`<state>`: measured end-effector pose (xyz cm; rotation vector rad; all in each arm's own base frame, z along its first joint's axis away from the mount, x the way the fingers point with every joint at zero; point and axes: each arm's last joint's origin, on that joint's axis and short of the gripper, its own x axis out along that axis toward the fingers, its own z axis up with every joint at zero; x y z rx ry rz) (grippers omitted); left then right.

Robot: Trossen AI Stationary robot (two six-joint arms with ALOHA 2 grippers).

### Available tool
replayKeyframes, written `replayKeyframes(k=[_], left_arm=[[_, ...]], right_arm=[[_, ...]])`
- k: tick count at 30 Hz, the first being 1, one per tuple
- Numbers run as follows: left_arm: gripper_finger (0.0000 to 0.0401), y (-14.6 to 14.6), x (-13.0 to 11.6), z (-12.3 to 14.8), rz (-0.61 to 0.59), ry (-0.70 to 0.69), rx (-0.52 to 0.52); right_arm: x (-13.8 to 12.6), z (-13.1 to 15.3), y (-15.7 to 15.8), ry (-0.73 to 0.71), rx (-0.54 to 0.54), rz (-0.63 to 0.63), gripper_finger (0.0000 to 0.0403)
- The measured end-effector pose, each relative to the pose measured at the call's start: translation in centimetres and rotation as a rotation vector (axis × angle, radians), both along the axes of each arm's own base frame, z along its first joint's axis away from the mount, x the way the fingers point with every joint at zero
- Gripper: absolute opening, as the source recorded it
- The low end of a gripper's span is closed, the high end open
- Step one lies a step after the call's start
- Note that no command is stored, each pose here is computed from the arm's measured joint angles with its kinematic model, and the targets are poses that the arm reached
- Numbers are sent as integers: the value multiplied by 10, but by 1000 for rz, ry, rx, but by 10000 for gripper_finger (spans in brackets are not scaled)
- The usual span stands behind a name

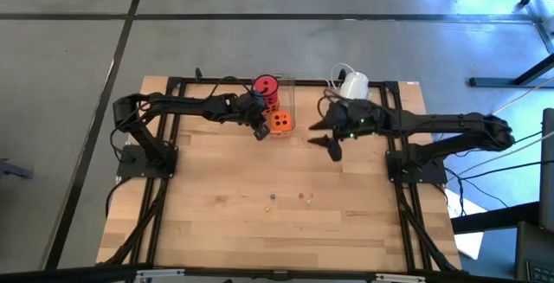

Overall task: Pick & Place Dice
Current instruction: Put the small blue die into the bin, then put the right small yellow die into the bin

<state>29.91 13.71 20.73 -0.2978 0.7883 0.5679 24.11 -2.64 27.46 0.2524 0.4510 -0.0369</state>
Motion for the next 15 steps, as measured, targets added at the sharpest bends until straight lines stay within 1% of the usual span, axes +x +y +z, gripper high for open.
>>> replayKeyframes(k=[2,4,9,11,15], left_arm=[[73,0,0,0,-7,-3,-8],[73,0,0,0,-13,-5,-13],[89,0,0,0,-12,-6,-13],[99,0,0,0,-13,-6,-13],[116,0,0,0,-12,-6,-14]], right_arm=[[2,-3,12,19,27,35,228],[6,-8,23,47,29,83,228],[16,-34,52,192,22,185,228],[21,-45,63,236,9,217,228],[28,-66,82,311,-52,220,228]])
